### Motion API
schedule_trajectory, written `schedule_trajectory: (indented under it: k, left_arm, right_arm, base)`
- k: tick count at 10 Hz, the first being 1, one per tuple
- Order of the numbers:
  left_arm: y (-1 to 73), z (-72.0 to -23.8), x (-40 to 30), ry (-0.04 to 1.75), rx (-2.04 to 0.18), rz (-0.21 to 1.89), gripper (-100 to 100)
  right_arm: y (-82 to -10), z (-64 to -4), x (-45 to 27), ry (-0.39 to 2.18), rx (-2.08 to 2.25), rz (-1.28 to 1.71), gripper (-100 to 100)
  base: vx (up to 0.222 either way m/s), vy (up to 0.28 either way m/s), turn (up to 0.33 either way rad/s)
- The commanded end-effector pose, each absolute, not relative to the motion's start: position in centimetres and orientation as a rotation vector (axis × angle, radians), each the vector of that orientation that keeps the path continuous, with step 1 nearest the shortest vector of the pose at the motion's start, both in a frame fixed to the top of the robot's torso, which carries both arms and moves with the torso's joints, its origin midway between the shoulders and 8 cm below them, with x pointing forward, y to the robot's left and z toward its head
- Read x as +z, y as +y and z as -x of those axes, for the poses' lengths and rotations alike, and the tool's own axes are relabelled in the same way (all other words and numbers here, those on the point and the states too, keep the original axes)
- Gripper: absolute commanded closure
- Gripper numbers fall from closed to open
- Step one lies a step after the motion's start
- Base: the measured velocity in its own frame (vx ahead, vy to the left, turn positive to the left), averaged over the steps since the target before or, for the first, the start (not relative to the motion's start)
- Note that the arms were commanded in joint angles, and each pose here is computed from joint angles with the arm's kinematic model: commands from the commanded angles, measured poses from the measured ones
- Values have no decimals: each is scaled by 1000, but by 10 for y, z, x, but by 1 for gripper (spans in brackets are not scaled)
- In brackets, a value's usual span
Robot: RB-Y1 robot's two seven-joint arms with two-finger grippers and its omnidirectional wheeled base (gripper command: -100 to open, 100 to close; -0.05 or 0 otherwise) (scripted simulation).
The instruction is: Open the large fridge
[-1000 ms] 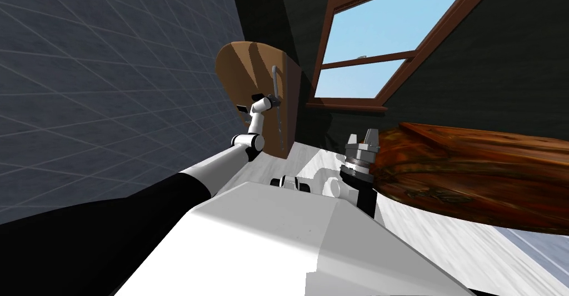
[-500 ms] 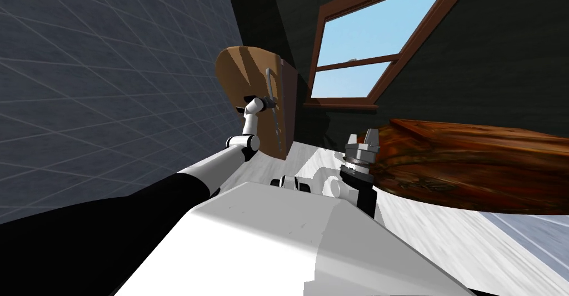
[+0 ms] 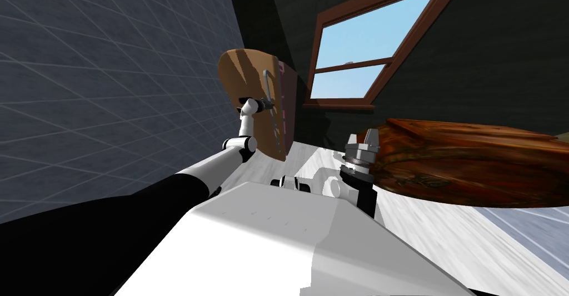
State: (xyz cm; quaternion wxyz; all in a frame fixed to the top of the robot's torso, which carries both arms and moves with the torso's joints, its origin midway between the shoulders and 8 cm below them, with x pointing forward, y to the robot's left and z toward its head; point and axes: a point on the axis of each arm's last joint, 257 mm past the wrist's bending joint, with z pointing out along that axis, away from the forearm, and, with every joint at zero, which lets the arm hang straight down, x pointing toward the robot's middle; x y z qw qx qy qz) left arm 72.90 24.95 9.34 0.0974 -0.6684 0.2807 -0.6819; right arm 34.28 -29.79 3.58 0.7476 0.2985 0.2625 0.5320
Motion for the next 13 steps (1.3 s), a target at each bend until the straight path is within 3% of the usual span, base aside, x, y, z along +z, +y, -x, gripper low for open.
schedule_trajectory:
  k: [1,13]
  left_arm:
    - [285,-719,97,829,-2020,1977,100]
    - [345,-654,111,1008,-2117,1920,100]
  right_arm:
    - [-298,-343,36,574,1164,-653,0]
    - [-298,-343,36,574,1164,-653,0]
  base:
    - [-66,18,-37]
    - [-55,22,-14]
